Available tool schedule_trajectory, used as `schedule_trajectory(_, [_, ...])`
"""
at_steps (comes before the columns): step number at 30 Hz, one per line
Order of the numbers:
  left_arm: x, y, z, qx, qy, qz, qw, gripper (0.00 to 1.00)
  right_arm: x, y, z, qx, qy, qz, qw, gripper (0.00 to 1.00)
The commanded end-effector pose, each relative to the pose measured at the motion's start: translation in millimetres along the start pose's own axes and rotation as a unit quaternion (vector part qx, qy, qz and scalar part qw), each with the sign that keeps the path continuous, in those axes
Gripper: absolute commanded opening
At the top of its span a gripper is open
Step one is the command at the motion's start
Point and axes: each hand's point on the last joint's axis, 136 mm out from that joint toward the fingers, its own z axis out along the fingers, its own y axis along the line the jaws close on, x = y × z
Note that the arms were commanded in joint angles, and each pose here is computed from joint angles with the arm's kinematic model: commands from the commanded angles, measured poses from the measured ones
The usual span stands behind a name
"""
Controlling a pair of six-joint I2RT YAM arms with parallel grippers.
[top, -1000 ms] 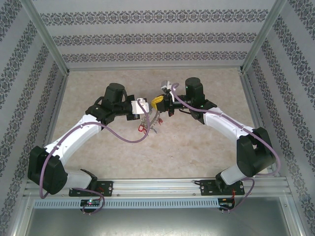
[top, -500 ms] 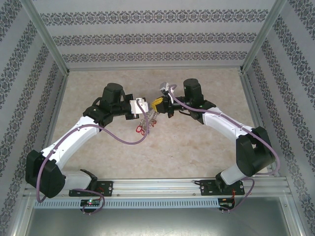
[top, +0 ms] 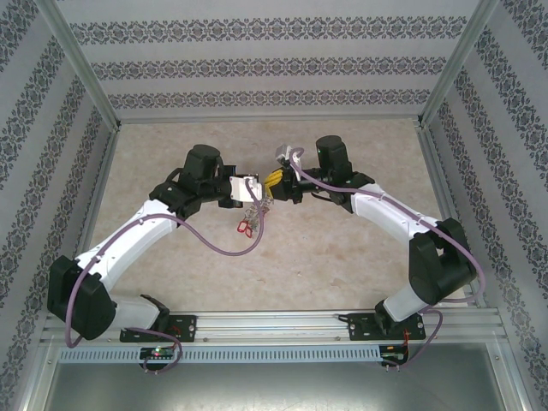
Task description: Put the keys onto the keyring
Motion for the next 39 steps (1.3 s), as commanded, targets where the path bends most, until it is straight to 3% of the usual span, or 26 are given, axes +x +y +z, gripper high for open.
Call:
schedule_trajectory(1, [-8, 17, -6, -0.028, 0.002, 0.062, 0.998, 0.00, -4, 8, -7, -0.025, 0.000, -0.032, 0.999, 0.25])
schedule_trajectory(7, [-20, 17, -14, -0.042, -0.024, 0.159, 0.986, 0.00, -13, 1, -33, -0.011, -0.022, -0.037, 0.999, 0.33])
schedule_trajectory(11, [-30, 16, -17, -0.043, -0.048, 0.187, 0.980, 0.00, -29, -63, -54, 0.183, -0.023, 0.077, 0.980, 0.43])
schedule_trajectory(15, [-34, 14, -15, -0.062, -0.065, 0.231, 0.969, 0.00, -46, -80, -63, 0.214, -0.052, 0.209, 0.953, 0.43])
schedule_trajectory(18, [-37, 15, -14, -0.079, -0.077, 0.255, 0.961, 0.00, -48, -82, -62, 0.205, -0.041, 0.328, 0.921, 0.43])
schedule_trajectory(23, [-41, 18, -11, -0.108, -0.083, 0.315, 0.939, 0.00, -41, -65, -44, 0.190, -0.003, 0.417, 0.889, 0.48])
schedule_trajectory(25, [-40, 21, -10, -0.117, -0.076, 0.332, 0.933, 0.00, -29, -63, -43, 0.209, 0.009, 0.460, 0.863, 0.51])
schedule_trajectory(33, [-39, 13, -3, -0.108, -0.067, 0.364, 0.923, 0.00, 19, -38, -20, 0.166, 0.074, 0.618, 0.765, 0.51])
schedule_trajectory(36, [-38, 8, 0, -0.099, -0.063, 0.372, 0.921, 0.00, 17, -34, -15, 0.143, 0.072, 0.639, 0.752, 0.50])
schedule_trajectory(39, [-37, 4, 2, -0.094, -0.061, 0.374, 0.921, 0.00, 12, -31, -15, 0.139, 0.075, 0.634, 0.757, 0.51])
